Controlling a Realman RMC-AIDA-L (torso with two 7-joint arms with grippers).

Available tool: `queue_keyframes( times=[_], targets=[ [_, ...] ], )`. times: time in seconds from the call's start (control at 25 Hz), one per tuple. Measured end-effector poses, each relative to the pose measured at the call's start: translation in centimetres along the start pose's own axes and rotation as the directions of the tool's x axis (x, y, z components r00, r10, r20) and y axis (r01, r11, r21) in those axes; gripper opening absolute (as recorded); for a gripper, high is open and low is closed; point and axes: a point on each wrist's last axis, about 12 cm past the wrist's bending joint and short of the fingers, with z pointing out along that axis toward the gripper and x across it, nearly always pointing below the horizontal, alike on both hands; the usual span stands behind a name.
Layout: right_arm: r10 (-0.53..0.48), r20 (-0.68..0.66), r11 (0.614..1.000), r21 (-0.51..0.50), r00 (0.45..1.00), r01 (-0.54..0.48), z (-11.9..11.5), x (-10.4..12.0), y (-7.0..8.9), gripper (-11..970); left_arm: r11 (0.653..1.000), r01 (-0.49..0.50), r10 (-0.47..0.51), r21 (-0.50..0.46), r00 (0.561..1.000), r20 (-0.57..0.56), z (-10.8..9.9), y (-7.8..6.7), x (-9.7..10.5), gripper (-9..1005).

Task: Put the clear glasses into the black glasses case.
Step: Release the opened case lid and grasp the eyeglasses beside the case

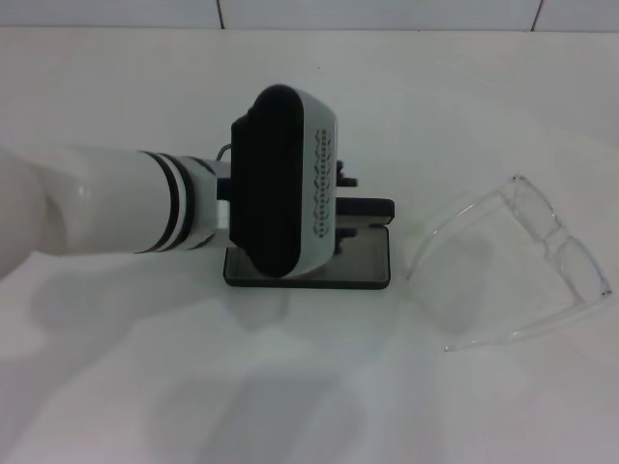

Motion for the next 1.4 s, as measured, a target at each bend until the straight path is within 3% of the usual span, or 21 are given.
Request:
queue_keyframes(
  times=[0.24, 0.4, 0.52, 0.6, 0.76, 0.84, 0.96, 1.12, 1.24, 1.4],
  targets=[
    [0.136, -0.161, 0.990, -0.021, 0.978, -0.141, 2.2, 1.4, -1.4, 870, 0.995, 0.087, -0.079, -0.048, 0.985, 0.151, -2.4, 1.5, -1.8, 510],
    [0.206, -0.347, 0.973, -0.023, 0.915, -0.228, 5.1, 2.3, -2.7, 870, 0.983, 0.160, -0.130, -0.088, 0.953, 0.274, -4.2, 2.9, -3.0, 508],
    [0.231, -0.515, 0.964, 0.009, 0.825, -0.265, 7.8, 2.8, -3.8, 870, 0.967, 0.241, -0.188, -0.088, 0.900, 0.394, -5.7, 3.8, -3.7, 506],
    [0.233, -0.634, 0.962, 0.037, 0.738, -0.272, 10.0, 3.1, -4.4, 870, 0.952, 0.295, -0.227, -0.081, 0.859, 0.459, -6.7, 4.3, -3.4, 506],
    [0.163, -0.847, 0.973, 0.055, 0.506, -0.222, 15.7, 3.8, -4.5, 869, 0.897, 0.442, -0.348, 0.000, 0.706, 0.617, -9.0, 4.9, -1.9, 504],
    [0.116, -0.906, 0.982, 0.041, 0.407, -0.186, 18.6, 3.9, -4.0, 869, 0.880, 0.470, -0.389, 0.065, 0.637, 0.666, -9.6, 4.7, -1.2, 503],
    [0.069, -0.954, 0.991, 0.031, 0.292, -0.132, 22.1, 3.6, -3.3, 864, 0.865, 0.486, -0.425, 0.124, 0.580, 0.695, -9.6, 4.3, -0.5, 503],
    [0.029, -0.993, 0.999, 0.025, 0.115, -0.037, 25.4, 3.8, -2.9, 742, 0.852, 0.496, -0.452, 0.167, 0.539, 0.710, -9.7, 3.8, 0.3, 503],
    [0.006, -0.999, 1.000, 0.007, 0.041, 0.006, 26.7, 4.5, -2.5, 713, 0.848, 0.496, -0.460, 0.189, 0.509, 0.727, -9.5, 3.6, 0.7, 502],
    [-0.018, -1.000, 1.000, -0.018, 0.003, 0.002, 27.9, 5.4, -1.9, 716, 0.837, 0.509, -0.464, 0.200, 0.467, 0.753, -9.7, 3.6, 1.5, 502]
  ],
)
